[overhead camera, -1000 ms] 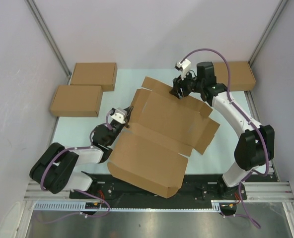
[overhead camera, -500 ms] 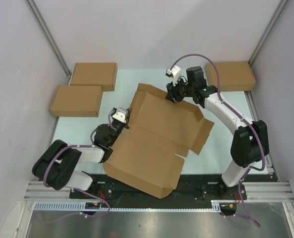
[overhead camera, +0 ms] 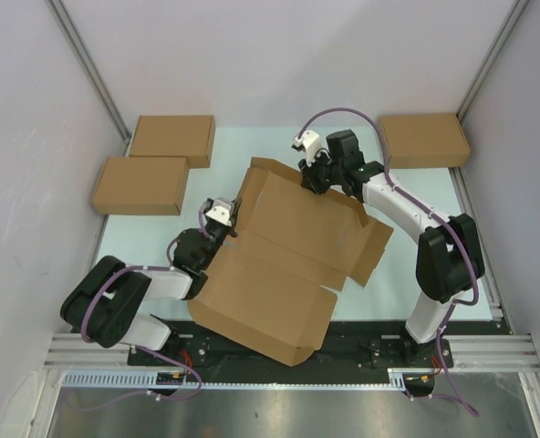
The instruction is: Fold the paper box
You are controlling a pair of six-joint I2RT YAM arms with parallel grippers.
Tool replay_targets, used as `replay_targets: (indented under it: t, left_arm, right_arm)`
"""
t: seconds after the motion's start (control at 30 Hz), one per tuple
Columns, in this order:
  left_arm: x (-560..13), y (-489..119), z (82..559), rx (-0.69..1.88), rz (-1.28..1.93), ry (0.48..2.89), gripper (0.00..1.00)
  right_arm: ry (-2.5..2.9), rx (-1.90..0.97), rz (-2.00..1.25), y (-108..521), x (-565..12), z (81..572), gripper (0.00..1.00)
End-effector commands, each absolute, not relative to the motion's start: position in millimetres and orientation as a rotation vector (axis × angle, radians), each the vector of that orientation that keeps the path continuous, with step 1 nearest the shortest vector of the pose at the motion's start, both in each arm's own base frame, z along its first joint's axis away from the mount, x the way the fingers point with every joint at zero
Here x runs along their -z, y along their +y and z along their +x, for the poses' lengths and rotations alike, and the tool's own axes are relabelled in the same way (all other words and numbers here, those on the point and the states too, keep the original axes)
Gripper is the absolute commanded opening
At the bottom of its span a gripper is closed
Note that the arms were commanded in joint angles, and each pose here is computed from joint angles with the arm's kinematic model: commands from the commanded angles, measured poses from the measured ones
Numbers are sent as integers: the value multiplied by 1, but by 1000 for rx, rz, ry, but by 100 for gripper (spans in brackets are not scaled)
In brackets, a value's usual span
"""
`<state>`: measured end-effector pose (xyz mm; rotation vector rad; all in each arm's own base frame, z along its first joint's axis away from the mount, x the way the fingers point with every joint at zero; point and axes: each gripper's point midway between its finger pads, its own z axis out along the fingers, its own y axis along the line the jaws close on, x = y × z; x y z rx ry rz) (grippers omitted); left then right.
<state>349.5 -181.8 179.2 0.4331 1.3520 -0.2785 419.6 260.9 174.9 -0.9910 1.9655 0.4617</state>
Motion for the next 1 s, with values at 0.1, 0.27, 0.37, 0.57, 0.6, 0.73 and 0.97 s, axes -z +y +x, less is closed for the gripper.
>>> replay_targets:
  t: [0.1,0.27,0.37,0.57,0.6,0.73,0.97]
  left_arm:
    - [-251,-164,346,279,246,1118,24]
    - [-262,-157,344,272,211,1124,52]
    - [-263,-154,340,306,176,1138,61]
    - [-269,-149,345,269,151,1192,68]
    - [-257,-145,349,236,145,1255,68]
    - [-262,-133,354,169,107,1277,72]
    - [-258,-113,377,115,19,1330,79]
  right_arm:
    - [1897,-246,-932,251,-205,434,10]
    - [1834,-124,-920,248,-234,429,5]
    - [1810,-113,-940,250,-244,421,5]
    - [1797,-93,-952,248,-256,406,4]
    - [1790,-80,-953,249,-260,402,5]
    - [1765,10,-989,250,-260,393,6]
    - [1760,-13,-1129,265,-243,369,6]
